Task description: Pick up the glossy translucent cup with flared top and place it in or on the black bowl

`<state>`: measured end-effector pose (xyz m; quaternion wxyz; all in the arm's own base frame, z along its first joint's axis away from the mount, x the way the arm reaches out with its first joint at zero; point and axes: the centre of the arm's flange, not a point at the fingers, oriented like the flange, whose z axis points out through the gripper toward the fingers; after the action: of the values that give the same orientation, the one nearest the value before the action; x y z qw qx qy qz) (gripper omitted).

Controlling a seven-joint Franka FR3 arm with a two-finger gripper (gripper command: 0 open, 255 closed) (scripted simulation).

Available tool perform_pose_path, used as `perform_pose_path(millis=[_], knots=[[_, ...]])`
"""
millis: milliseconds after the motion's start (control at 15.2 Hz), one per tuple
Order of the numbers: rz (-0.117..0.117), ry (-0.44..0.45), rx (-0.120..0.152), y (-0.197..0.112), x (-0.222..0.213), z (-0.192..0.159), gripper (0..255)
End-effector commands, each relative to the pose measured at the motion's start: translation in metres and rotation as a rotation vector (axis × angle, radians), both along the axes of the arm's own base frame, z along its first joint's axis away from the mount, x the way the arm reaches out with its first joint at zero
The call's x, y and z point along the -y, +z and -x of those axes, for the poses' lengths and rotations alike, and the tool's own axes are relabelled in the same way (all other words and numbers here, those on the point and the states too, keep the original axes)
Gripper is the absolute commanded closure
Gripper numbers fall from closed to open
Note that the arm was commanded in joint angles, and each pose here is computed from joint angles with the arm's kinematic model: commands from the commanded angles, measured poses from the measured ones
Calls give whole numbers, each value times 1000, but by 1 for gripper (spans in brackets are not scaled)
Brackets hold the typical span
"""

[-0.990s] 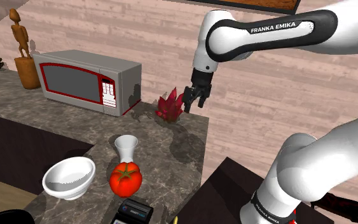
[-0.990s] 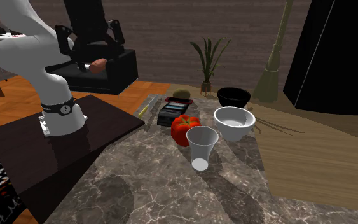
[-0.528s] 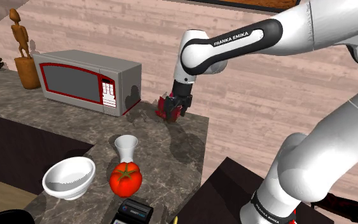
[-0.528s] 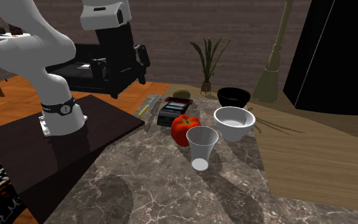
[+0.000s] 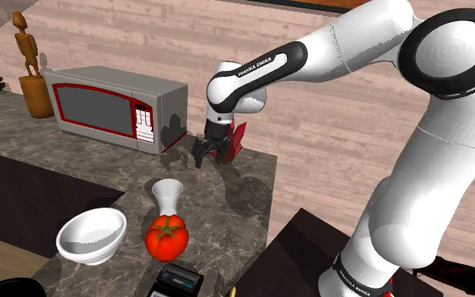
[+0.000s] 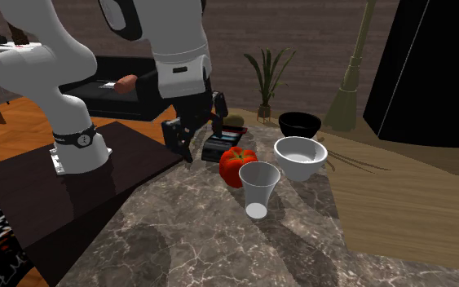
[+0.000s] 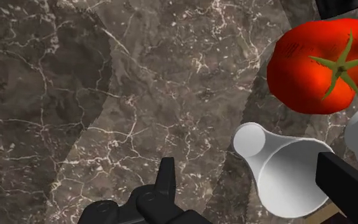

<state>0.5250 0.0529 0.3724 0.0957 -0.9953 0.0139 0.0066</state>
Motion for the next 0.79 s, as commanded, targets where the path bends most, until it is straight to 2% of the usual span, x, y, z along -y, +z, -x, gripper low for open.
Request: perform_pose_path(millis=[0, 462, 726], knots=[[-21, 1, -4, -17, -9, -17, 0], [-90, 7, -17, -75, -36, -82, 0], [-95, 7, -18, -95, -42, -87, 0]])
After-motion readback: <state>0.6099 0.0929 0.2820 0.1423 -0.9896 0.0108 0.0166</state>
